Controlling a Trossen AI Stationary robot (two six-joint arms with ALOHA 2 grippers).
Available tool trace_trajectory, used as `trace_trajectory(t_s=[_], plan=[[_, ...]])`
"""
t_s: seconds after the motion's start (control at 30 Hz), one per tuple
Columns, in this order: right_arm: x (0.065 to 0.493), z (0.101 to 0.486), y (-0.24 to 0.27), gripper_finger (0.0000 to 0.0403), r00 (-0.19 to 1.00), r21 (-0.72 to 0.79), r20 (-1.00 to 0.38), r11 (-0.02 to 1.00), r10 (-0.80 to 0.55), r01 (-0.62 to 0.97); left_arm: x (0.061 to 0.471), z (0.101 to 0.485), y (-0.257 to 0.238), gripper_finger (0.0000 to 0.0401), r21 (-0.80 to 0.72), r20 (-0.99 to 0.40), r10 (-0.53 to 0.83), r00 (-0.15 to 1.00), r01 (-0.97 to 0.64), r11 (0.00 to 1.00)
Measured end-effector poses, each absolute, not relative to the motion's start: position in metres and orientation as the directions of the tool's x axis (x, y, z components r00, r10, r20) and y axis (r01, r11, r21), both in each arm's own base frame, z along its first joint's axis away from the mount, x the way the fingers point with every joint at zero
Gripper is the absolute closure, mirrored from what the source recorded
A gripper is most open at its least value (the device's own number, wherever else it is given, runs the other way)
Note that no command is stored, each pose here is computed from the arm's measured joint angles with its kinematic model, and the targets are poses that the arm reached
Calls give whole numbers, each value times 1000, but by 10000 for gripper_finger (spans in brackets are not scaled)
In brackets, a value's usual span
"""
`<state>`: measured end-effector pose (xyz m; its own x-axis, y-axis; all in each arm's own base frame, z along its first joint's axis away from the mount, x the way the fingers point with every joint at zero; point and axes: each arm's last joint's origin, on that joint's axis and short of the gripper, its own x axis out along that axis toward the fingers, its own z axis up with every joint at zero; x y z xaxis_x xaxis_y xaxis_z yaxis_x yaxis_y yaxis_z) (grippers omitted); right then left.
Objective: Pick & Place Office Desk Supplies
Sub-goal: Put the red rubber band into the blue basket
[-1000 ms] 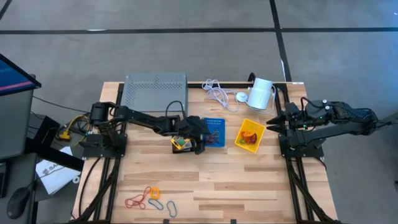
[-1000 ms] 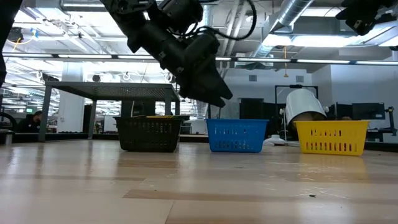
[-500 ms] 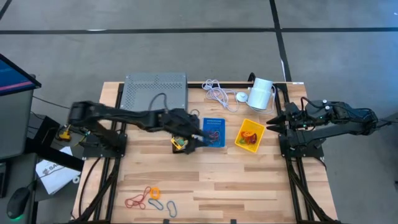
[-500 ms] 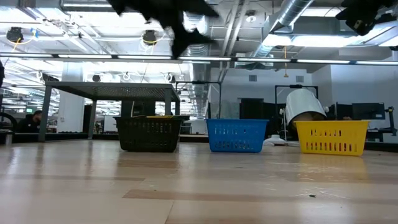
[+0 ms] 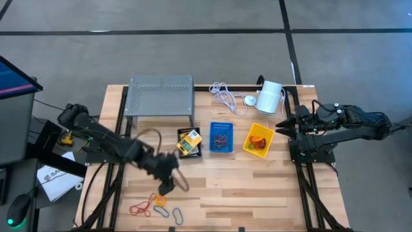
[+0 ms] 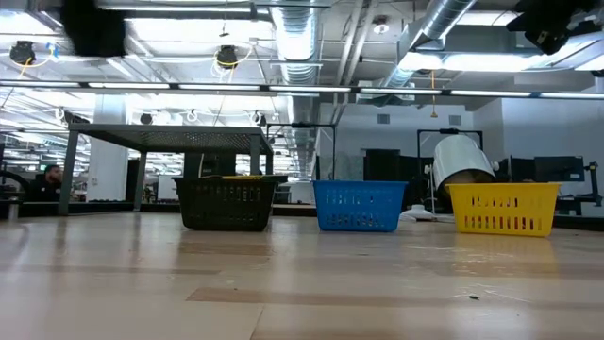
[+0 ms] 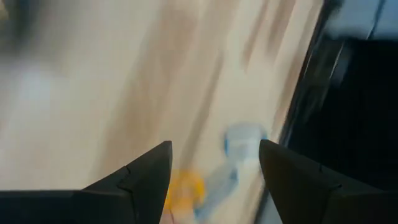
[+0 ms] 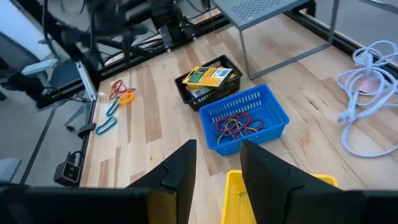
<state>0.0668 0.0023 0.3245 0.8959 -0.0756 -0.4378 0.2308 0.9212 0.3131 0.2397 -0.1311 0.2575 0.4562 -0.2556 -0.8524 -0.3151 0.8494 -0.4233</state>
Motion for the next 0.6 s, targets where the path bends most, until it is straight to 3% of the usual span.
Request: trace_trajectory(t_s=[0.2, 0.4, 0.6], plan=[[67, 325, 2, 282, 896, 329, -433, 909, -94, 255, 225, 223, -174, 164, -376, -926, -323, 196, -384, 843], [68, 327, 2, 282, 909, 343, -406, 906, -93, 246, 207, 186, -210, 164, -268, -951, -309, -34, -412, 871], [69, 329, 2, 282, 918, 375, -386, 893, -92, 247, 193, 160, -231, 164, -162, -964, -237, -119, -440, 883]])
